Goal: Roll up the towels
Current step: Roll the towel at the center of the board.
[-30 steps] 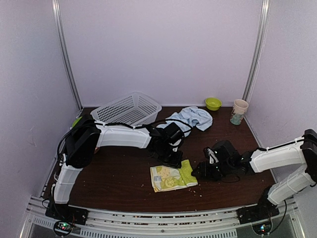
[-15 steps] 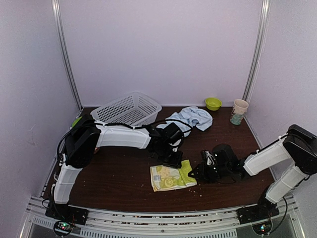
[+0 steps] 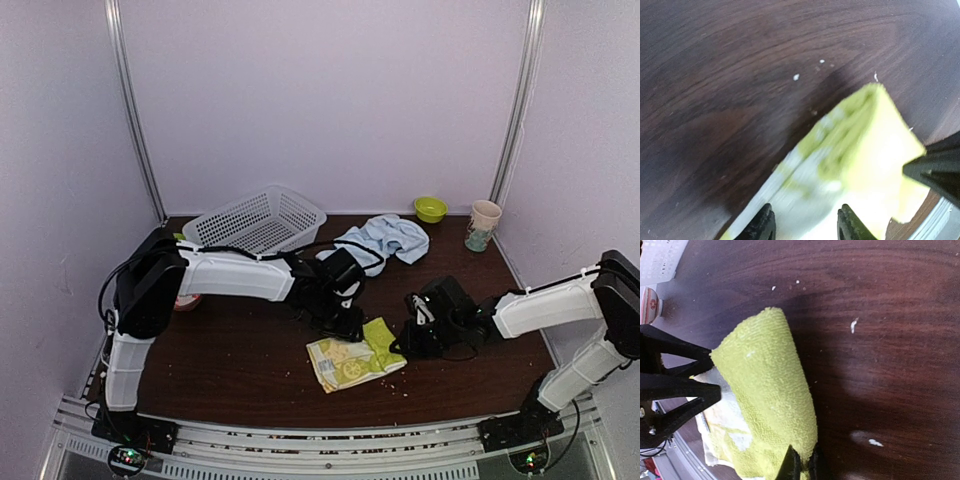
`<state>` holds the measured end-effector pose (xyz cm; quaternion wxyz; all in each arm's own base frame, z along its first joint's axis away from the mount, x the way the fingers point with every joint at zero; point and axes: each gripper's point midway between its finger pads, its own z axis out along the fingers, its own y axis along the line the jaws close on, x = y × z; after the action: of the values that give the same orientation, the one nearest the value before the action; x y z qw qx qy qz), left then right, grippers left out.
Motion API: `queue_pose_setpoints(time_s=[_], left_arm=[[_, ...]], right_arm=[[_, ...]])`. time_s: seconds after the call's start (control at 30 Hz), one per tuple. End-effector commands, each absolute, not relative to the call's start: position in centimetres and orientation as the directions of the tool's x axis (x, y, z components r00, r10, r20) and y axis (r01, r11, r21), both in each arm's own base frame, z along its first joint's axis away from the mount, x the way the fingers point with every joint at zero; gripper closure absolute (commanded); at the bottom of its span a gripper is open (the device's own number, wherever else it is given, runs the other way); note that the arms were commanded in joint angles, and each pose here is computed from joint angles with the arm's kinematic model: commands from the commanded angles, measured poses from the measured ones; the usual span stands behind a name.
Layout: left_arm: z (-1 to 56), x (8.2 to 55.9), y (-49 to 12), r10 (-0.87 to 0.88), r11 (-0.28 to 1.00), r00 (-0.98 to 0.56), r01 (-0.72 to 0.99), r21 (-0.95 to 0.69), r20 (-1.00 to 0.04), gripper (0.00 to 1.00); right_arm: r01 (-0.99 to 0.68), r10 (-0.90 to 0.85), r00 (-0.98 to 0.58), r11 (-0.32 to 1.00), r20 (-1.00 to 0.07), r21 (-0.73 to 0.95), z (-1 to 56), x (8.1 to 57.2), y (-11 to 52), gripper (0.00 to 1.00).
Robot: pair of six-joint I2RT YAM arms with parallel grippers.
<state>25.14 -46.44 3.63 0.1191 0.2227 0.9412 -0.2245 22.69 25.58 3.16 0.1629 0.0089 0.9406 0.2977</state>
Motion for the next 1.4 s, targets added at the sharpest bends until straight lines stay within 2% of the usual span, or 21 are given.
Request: queue_pose_setpoints(time_s=[0.0, 0.2, 0.77, 1.37], left_arm=[[6.5, 25.0, -45.1, 0.343, 0.804, -0.866, 0.471, -0.362, -0.364, 0.56], [7.0, 24.5, -43.3, 0.334, 0.814, -0.863, 0.467, -0.345, -0.380, 0.56], [3.7, 23.7, -43.1, 0.360, 0.811, -0.869, 0.471, -0.347, -0.339, 0.67], [2.4, 23.1, -42.8, 0.360, 0.811, -0.878, 0.462, -0.358, -0.317, 0.78]], right_arm=[[-0.104, 0.015, -0.940, 0.938, -0.341, 0.329, 2.3, 22.6, 21.7, 1.00], [-0.137, -0.044, -0.923, 0.966, -0.382, 0.219, 3.3, 23.1, 21.3, 1.00], [-0.170, -0.165, -0.864, 0.985, -0.476, -0.033, 5.7, 23.9, 23.3, 1.00], [-0.230, -0.189, -0.854, 0.973, -0.485, 0.026, 5.7, 23.1, 27.6, 1.00]])
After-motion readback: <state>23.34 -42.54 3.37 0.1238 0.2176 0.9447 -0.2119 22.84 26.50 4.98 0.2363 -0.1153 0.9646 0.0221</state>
